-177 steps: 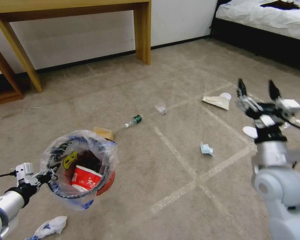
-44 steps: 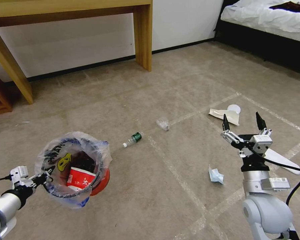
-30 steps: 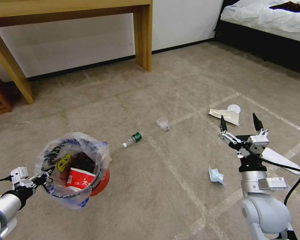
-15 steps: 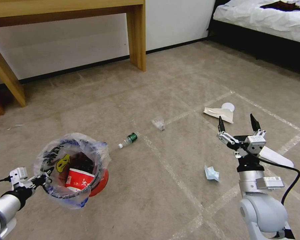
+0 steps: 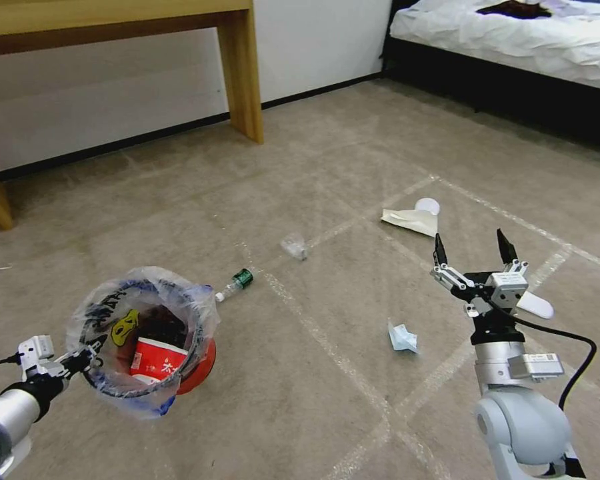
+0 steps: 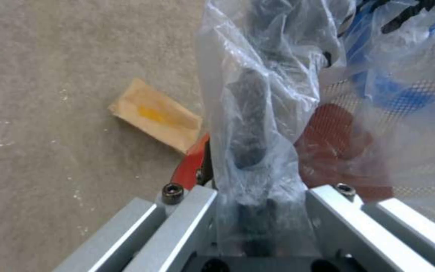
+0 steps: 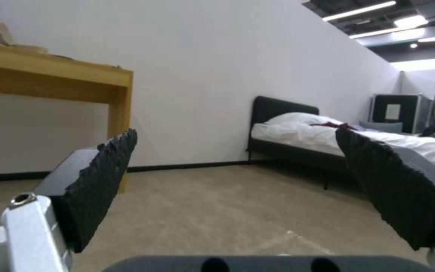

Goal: Pick up the trash bin and place the garbage on the floor into it.

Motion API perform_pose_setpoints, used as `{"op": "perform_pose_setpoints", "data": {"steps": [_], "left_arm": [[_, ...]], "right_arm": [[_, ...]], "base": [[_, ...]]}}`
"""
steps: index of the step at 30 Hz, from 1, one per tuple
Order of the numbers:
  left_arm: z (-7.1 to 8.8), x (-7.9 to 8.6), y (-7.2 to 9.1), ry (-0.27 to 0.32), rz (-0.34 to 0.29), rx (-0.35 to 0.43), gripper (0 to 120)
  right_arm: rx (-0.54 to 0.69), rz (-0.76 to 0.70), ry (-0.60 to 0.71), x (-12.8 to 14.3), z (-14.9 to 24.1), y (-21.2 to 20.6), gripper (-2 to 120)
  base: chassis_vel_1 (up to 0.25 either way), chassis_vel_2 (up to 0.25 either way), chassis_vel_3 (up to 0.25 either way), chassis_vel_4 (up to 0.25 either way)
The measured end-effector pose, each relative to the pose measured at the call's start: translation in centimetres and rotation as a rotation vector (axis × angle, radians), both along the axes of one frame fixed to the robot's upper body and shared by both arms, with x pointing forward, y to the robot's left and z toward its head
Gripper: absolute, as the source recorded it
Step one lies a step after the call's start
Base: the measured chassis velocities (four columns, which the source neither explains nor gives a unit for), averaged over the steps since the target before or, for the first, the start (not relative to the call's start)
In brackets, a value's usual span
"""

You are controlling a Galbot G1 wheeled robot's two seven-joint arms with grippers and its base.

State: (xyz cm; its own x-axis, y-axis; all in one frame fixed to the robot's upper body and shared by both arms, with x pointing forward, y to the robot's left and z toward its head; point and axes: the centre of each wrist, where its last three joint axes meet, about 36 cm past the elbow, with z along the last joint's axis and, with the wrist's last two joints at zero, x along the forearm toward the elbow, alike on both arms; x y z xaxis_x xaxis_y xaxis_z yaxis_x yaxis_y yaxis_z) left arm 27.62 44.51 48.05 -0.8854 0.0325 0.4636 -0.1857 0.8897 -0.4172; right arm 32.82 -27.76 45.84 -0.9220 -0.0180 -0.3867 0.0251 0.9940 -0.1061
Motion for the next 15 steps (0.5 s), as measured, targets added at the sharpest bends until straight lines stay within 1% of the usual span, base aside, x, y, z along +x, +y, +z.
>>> {"op": "perform_pose_setpoints", "data": {"steps": [8,12,15], "left_arm": [[-0.05,0.00,0.01,0.000,0.001,-0.002,1],[-0.15,0.00,0.08,0.002,0.003,-0.004,1],[-0.20,0.01,0.12,0.003,0.004,-0.005,1]], "right_arm": [[0.002,0.000,0.003,0.00,-0.11,0.08,100],[0.005,0.002,0.007,0.06,-0.30,0.23,100],[0.007,0.003,0.010,0.17,-0.46,0.29,100]], "base": [[-0.055,-0.048,-0.046,-0.037],[0.000,0.000,0.000,0.000],[-0.046,-0.050,-0.041,-0.054]]}}
